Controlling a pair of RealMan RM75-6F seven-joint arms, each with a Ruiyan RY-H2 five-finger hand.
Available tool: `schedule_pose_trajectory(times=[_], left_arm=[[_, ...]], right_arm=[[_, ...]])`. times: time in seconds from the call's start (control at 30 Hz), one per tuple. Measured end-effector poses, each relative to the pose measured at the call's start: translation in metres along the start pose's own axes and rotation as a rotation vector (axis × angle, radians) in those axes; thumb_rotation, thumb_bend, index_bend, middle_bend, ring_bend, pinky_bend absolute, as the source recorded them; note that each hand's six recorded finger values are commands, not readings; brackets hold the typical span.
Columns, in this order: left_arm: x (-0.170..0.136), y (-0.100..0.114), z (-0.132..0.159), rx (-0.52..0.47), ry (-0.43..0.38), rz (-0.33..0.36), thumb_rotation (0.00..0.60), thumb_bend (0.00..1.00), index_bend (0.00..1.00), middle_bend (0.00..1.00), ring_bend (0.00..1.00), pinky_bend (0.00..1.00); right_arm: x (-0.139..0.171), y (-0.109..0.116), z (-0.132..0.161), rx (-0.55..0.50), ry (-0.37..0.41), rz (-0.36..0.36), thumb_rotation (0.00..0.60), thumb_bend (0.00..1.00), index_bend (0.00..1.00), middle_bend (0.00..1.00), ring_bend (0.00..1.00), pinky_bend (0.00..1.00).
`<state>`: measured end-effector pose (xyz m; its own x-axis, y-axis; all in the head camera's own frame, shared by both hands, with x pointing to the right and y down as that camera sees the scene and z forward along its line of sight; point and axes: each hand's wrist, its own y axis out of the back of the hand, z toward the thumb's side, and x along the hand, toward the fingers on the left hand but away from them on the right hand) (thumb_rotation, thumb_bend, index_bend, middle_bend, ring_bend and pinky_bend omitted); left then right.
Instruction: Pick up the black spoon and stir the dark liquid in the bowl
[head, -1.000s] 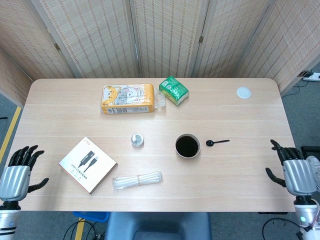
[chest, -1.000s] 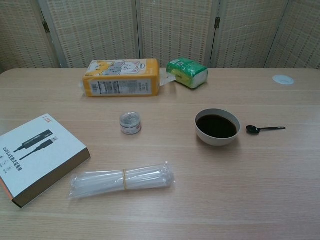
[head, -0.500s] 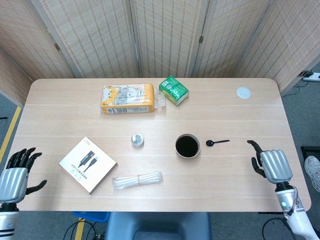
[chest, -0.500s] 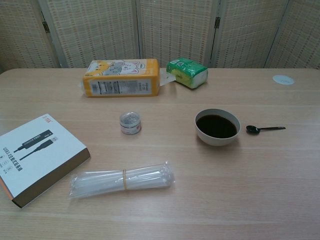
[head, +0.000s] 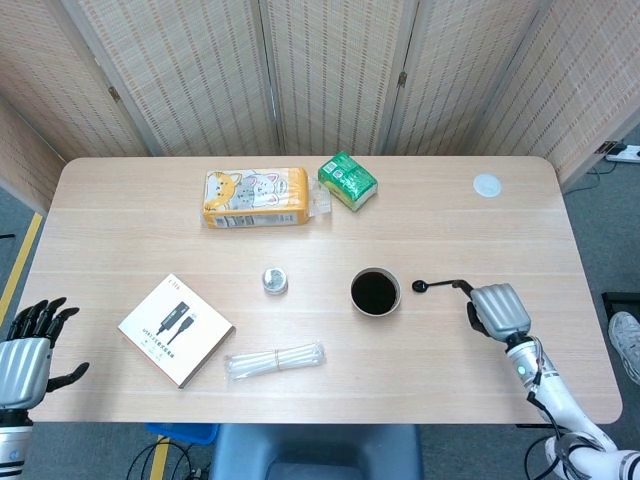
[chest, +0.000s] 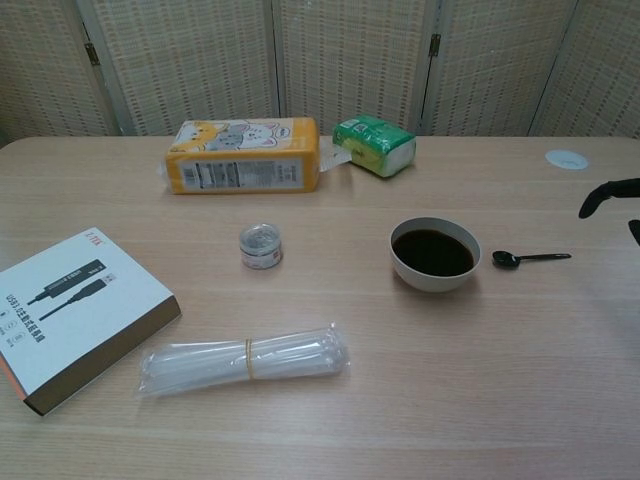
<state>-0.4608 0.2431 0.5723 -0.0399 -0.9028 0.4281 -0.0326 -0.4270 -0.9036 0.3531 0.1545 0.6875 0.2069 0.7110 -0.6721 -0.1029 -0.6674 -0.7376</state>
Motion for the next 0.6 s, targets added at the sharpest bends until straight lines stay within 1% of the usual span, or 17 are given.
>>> schedule_pose_trajectory(times=[0.17,0.33,0.6], left_arm=[[0.000,0.002,-0.001,-0.009,0.005,0.010,0.600,0.18,0.23,0.15,0.12,0.14],[-0.002,0.000,-0.001,-0.006,0.007,0.000,0.600,0.18,0.23,0.15,0.12,0.14],[-0.002,0.002,-0.001,-0.007,0.010,0.004,0.600,0.18,0.23,0.15,0.12,0.14]], right_arm=[[-0.014,-0.006,0.010,0.031,0.025,0.041,0.600,0.72,0.27,0.94,1.00,1.00],[-0.031,-0.013,0.016,0.048,0.034,0.073,0.600,0.72,0.27,0.94,1.00,1.00],[-0.054,-0.026,0.018,0.059,0.023,0.115,0.600,0.74,0.27,0.94,1.00,1.00]])
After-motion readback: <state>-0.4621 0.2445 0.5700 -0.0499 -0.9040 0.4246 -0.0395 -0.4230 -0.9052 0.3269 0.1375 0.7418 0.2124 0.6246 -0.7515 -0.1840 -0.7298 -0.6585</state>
